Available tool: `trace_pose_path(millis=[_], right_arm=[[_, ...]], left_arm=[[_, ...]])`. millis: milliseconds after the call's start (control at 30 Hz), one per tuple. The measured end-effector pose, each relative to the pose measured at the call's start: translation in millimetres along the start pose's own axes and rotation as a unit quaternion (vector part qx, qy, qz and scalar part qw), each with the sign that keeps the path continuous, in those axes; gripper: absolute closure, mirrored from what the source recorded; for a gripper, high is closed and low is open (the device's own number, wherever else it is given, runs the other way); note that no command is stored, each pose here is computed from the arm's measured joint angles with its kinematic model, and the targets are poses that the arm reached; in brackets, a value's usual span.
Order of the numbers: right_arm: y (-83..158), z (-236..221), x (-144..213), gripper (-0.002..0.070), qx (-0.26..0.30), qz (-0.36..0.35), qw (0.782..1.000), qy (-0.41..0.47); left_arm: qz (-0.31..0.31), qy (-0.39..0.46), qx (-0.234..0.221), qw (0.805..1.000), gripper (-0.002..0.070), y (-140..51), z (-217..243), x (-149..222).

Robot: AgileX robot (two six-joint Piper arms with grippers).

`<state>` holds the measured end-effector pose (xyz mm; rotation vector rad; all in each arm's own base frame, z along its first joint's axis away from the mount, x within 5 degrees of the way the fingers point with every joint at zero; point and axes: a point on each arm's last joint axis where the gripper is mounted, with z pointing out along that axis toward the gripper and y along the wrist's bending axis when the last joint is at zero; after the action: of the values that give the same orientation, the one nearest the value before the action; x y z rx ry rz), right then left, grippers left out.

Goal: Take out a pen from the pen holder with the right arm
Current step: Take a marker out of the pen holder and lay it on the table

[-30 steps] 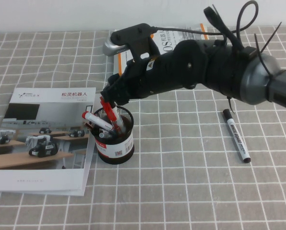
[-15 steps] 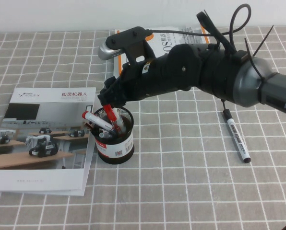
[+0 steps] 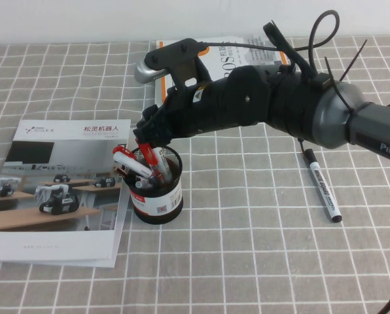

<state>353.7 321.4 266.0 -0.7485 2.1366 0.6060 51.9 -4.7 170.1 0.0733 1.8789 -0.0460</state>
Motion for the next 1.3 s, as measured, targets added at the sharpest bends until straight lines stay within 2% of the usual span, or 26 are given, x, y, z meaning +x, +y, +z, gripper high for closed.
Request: trace_pose_path(millis=[1200,1300], right_arm=[[-1.2,8.0,8.1,0.0317,-0.002,0.001,1.0,0.023],[-1.3,8.0,8.2,0.0333,-0.002,0.0,1.0,0.023]], left_arm=[[0.0,0.0,0.0,1.0,0.0678,0.0,0.0,0.0],[0.0,0.0,0.0,1.0,0.0678,0.0,0.0,0.0]])
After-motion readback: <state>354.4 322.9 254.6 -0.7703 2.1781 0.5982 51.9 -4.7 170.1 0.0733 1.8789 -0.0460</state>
